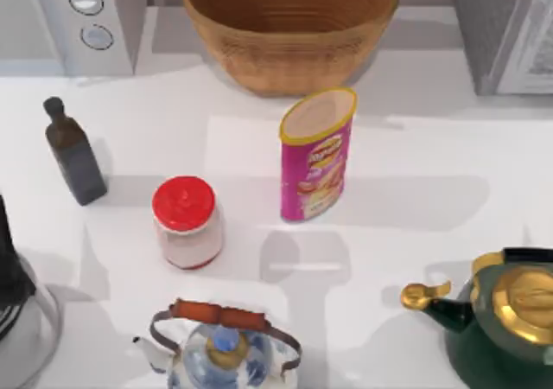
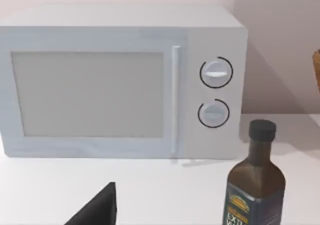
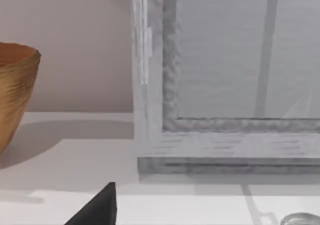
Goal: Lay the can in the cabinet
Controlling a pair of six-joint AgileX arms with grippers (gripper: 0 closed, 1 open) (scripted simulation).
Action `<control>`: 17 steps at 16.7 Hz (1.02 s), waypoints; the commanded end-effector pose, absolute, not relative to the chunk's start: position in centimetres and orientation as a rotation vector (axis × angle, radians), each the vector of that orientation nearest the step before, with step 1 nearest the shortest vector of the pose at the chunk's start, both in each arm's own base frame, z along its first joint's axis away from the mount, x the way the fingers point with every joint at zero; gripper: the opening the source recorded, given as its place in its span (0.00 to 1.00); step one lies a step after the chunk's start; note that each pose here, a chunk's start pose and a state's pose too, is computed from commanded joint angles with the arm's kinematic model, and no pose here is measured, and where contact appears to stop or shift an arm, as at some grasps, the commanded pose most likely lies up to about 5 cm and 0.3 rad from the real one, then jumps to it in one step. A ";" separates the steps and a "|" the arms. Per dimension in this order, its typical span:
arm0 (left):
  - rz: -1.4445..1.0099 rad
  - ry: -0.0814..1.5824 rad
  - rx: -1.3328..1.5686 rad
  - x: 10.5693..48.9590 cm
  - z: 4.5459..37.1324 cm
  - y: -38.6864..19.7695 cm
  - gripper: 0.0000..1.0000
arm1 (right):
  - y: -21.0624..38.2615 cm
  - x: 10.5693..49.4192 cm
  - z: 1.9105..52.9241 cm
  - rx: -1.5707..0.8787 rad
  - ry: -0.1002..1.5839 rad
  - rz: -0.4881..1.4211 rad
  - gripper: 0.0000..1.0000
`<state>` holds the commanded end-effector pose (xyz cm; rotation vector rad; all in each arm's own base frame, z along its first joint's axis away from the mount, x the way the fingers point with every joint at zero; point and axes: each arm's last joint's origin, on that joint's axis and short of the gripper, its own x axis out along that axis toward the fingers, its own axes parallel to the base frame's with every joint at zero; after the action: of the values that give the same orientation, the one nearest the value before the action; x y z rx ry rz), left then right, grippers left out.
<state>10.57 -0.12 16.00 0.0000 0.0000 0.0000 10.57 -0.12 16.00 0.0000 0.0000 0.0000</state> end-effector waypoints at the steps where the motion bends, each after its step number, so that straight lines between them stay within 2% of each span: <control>1: 0.000 0.000 0.000 10.6 16.0 -0.1 1.00 | -0.1 10.6 16.0 0.000 0.000 0.000 1.00; 5: 0.000 0.000 0.000 10.6 16.0 -0.1 1.00 | -0.4 10.6 17.3 0.003 0.029 -0.015 1.00; 9: 0.000 0.000 0.000 10.6 16.0 -0.1 1.00 | -1.1 11.9 20.9 0.009 0.134 -0.049 1.00; 13: 0.000 0.000 0.000 10.6 16.0 -0.1 1.00 | -2.8 16.5 24.6 0.018 0.309 -0.089 1.00; 17: 0.000 0.000 0.000 10.6 16.0 -0.1 1.00 | -5.1 22.3 21.6 0.034 0.598 -0.081 1.00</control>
<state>10.57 -0.12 16.00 0.0000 0.0000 0.0000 22.33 -5.10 21.61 0.0343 0.5980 -0.0812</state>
